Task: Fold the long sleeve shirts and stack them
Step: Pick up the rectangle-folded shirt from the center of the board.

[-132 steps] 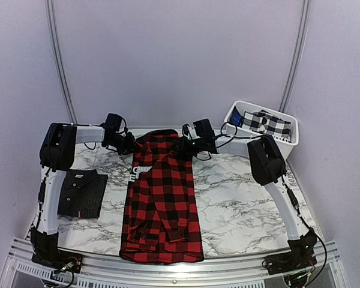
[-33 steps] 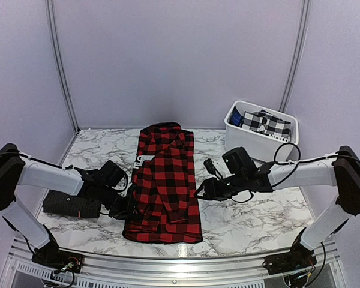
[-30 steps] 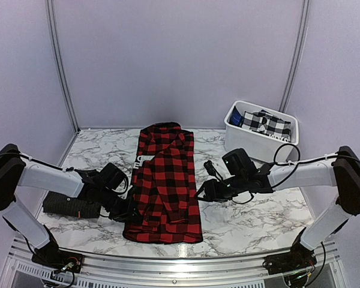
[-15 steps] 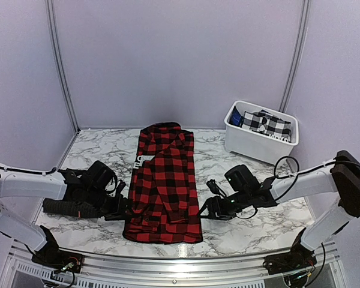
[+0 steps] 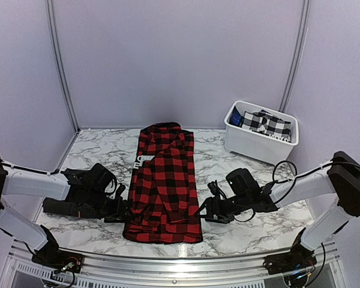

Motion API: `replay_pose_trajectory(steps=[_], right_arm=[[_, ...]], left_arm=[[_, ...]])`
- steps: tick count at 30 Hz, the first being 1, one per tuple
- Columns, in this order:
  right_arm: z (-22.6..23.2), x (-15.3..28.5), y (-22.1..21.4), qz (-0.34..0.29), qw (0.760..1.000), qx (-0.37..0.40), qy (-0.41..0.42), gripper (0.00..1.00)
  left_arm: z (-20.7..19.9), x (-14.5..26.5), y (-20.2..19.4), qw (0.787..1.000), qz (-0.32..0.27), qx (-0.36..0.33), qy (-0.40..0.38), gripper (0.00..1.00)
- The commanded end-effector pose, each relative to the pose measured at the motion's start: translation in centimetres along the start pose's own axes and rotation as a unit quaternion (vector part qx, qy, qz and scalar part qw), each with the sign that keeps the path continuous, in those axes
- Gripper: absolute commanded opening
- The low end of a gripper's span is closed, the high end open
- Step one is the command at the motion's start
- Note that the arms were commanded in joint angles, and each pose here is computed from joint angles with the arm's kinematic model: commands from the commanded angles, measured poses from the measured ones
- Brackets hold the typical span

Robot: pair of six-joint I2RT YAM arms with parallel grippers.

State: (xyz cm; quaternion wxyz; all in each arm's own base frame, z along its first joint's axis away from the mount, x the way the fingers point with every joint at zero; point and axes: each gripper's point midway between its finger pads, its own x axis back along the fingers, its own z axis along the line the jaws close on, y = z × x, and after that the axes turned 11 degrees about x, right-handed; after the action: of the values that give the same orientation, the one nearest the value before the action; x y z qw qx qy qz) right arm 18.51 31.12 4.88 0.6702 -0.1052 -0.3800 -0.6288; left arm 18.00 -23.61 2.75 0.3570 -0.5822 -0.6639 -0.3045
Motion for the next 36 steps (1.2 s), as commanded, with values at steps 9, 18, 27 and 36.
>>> replay_pose_trajectory(steps=[9,18,27,36], right_arm=[[0.4,-1.5,0.6,0.005,1.0,-0.022,0.012,0.64],[-0.4,-1.0,0.6,0.02,1.0,-0.022,-0.003,0.64],[0.6,-2.4,0.0,0.028,0.999,-0.04,0.023,0.59],[1.1,-3.1,0.9,0.019,0.998,-0.05,0.038,0.47]], left_arm=[[0.7,-2.2,-1.5,0.999,0.028,0.02,-0.005,0.4],[-1.4,-2.5,-2.7,0.999,0.041,0.004,-0.026,0.33],[-1.3,-2.6,-2.9,0.999,0.039,0.01,-0.03,0.26],[-1.6,-2.6,-2.8,0.998,0.04,0.008,-0.038,0.23]])
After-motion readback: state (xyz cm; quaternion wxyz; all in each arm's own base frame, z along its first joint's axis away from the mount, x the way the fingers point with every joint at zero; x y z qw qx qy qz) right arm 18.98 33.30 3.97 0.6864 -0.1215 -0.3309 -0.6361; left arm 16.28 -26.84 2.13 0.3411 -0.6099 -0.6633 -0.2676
